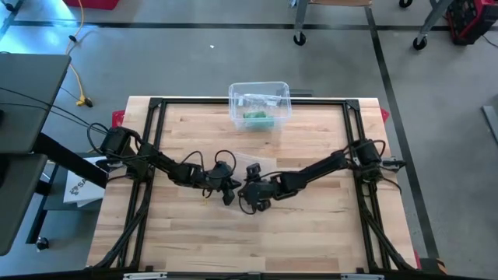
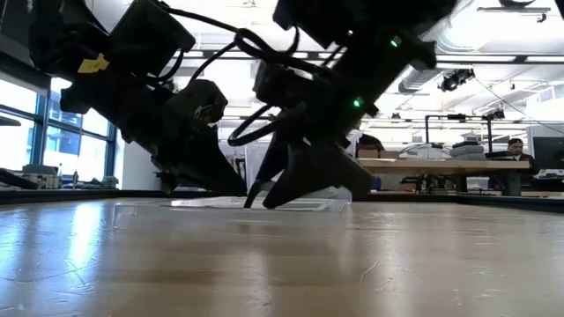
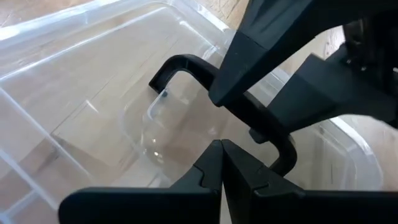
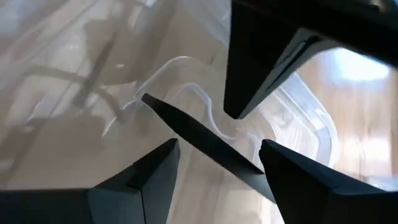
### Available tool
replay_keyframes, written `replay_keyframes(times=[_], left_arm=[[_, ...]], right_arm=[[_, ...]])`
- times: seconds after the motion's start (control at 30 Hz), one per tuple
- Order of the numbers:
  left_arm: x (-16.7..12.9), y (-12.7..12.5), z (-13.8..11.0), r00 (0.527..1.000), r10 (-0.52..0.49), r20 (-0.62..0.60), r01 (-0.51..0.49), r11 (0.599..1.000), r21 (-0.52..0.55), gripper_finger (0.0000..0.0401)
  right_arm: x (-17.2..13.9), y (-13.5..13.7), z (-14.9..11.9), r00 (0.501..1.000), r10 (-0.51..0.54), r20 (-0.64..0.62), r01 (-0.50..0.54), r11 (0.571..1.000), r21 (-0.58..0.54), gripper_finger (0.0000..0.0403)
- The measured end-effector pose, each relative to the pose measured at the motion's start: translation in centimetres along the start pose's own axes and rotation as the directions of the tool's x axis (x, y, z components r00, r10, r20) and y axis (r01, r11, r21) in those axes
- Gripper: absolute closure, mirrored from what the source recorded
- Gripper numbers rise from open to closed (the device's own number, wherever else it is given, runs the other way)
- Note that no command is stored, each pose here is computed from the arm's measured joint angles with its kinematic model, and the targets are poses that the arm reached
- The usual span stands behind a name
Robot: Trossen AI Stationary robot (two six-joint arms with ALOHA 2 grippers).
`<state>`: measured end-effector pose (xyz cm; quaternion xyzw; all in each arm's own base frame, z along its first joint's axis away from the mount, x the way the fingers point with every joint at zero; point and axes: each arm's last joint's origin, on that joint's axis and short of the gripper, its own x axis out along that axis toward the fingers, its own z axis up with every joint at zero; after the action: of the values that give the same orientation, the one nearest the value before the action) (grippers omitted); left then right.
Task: Roll bandage
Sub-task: Close the transparent bin
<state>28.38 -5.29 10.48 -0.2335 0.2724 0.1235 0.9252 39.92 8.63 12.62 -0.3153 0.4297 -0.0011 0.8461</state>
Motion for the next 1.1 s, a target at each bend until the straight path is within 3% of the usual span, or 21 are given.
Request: replay_keyframes(times=[0.23,0.43,0.57,0.77,0.93,1.0,1.1], left_arm=[[0.0,0.0,0.0,1.0,-0.005,-0.007,0.005,0.999,0.053,0.0401],[0.0,0.0,0.0,1.0,-0.007,-0.009,0.008,0.998,0.066,0.0401],[-0.5,-0.4,0.4,0.999,-0.039,-0.008,0.04,0.995,0.087,0.0401],[-2.6,-1.5,1.4,0.998,-0.059,0.017,0.056,0.992,0.113,0.0401],[-6.1,-2.2,1.9,1.0,-0.001,0.001,0.001,0.991,0.132,0.0401],[-7.9,-2.3,2.0,1.0,0.025,-0.016,-0.023,0.99,0.138,0.0401],[-10.9,-2.3,2.0,0.998,0.063,-0.023,-0.06,0.992,0.115,0.0401]], right_arm=[[-0.5,-2.1,0.7,0.986,0.148,-0.08,-0.159,0.976,-0.152,0.018],[-0.8,-3.5,1.0,0.975,0.177,-0.133,-0.212,0.923,-0.321,0.018],[-0.8,-4.4,1.0,0.968,0.211,-0.137,-0.247,0.904,-0.349,0.0193],[-0.2,-5.4,0.2,0.948,0.298,-0.109,-0.317,0.881,-0.351,0.0266],[0.0,-5.4,0.2,0.934,0.348,-0.076,-0.352,0.869,-0.347,0.0376],[0.0,-5.1,0.4,0.933,0.353,-0.073,-0.355,0.864,-0.358,0.0387],[-0.8,-5.0,1.3,0.927,0.366,-0.081,-0.375,0.892,-0.253,0.0383]])
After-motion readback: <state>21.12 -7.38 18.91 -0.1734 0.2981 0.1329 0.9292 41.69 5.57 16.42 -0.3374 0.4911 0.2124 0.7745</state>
